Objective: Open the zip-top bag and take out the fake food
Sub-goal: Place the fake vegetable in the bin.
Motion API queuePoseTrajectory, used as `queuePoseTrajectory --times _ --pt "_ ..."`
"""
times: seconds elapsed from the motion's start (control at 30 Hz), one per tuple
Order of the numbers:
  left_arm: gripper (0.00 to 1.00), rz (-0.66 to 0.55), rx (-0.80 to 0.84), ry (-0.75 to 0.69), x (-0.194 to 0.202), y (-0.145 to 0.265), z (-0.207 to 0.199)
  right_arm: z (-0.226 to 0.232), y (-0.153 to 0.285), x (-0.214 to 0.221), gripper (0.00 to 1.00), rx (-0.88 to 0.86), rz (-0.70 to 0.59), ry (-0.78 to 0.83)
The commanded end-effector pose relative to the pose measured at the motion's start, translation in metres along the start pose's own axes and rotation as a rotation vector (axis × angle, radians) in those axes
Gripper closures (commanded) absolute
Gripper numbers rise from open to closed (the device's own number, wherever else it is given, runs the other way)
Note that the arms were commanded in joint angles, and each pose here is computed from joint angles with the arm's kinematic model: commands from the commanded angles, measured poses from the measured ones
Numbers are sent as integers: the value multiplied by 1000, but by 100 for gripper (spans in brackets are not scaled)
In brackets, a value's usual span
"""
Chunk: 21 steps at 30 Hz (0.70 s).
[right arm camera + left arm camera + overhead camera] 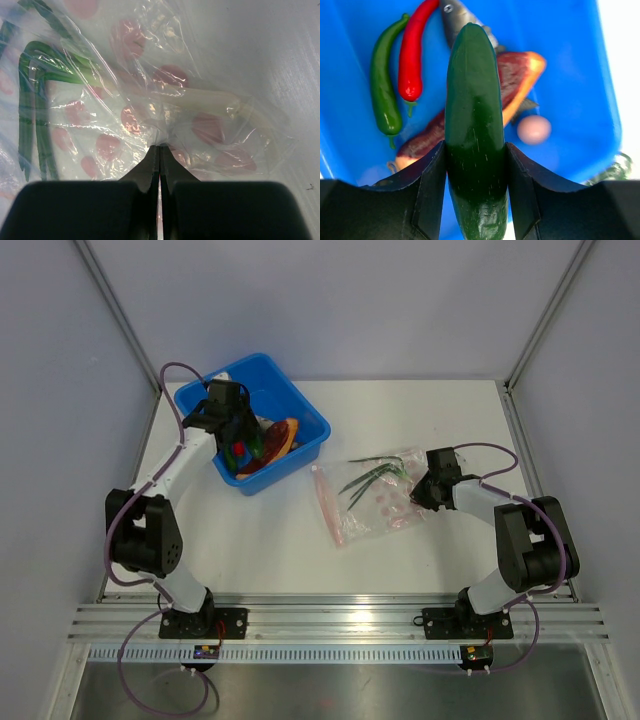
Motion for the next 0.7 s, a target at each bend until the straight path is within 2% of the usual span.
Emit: queuePoseTrajectory --times 0.0,0.17,0.27,0.3,0.67 --pt "69 -38 32 12 -17 -9 -7 8 3 -13 100 -35 -31 4" --pt "66 -16 6 3 -10 -24 1 8 2 -12 100 -36 -27 6" --pt "56 -13 -5 3 -8 -28 5 8 2 -13 100 -38 -29 4" --pt "55 -12 -8 2 -8 -28 6 8 2 -13 100 -38 -29 4" --pt "56 73 -45 -16 12 -55 18 8 2 -12 100 -36 -29 3"
Point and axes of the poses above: each gripper's point midway between its finger pads, its own y axis back along the fingers, its own z axis along the line the jaws close on, x = y × z, the point moved 4 cm from there along y, back along the fingers, and after that the axes turned 11 degrees about y, right-handed, at the moved point
